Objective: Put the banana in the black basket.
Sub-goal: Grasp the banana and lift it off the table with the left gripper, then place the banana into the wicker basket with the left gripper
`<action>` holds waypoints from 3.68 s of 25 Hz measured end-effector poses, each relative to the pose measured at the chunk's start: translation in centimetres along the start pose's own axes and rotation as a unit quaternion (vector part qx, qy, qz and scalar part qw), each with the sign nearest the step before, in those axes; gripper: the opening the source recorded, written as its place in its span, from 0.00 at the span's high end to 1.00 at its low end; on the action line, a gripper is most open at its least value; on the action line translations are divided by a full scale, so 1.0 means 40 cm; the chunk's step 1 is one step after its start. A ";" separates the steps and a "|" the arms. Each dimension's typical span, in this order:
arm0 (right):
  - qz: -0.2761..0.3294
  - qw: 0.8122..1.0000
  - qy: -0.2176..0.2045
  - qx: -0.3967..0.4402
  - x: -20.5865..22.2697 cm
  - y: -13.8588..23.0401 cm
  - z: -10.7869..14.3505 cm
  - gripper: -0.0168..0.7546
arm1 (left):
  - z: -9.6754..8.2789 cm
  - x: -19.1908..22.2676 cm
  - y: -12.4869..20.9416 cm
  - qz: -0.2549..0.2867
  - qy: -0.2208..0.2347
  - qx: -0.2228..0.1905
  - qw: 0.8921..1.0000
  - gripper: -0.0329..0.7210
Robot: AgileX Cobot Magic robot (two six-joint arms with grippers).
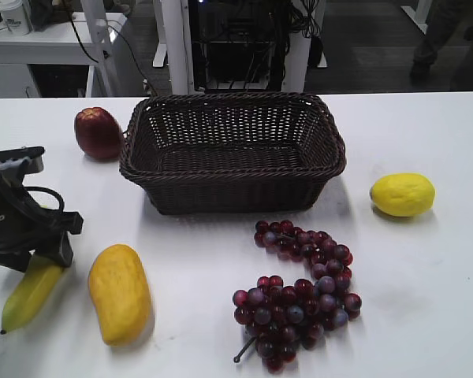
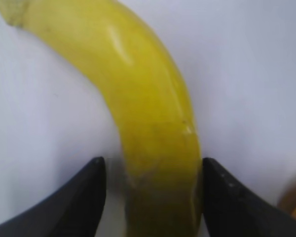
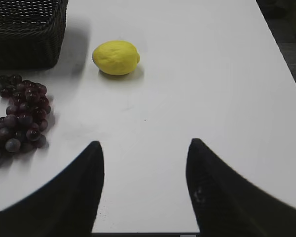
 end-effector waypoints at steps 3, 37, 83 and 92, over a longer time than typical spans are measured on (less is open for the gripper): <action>0.000 1.000 0.000 0.000 0.000 0.000 0.000 0.41 | -0.001 0.003 -0.003 0.000 0.000 0.000 1.000 0.17; 0.000 1.000 0.000 0.000 0.000 0.000 0.000 0.41 | 0.020 -0.191 -0.022 -0.128 -0.049 0.148 0.979 0.41; 0.000 1.000 0.000 0.000 0.000 0.000 0.000 0.41 | -0.544 -0.359 -0.202 -0.087 0.197 0.330 0.919 0.41; 0.000 1.000 0.000 0.000 0.000 0.000 0.000 0.41 | -0.560 -0.249 -0.215 -0.061 0.185 0.324 0.926 0.41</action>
Point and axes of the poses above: a point on each arm's last joint axis where the gripper is mounted, x pointing out along that axis toward the gripper, z along the wrist's bending axis when the last joint is at zero, y = z × x, the point moved 1 cm from there along x, pointing out along that axis toward the gripper, and after that the axes turned 13 degrees about -x, right-handed, at the moved point
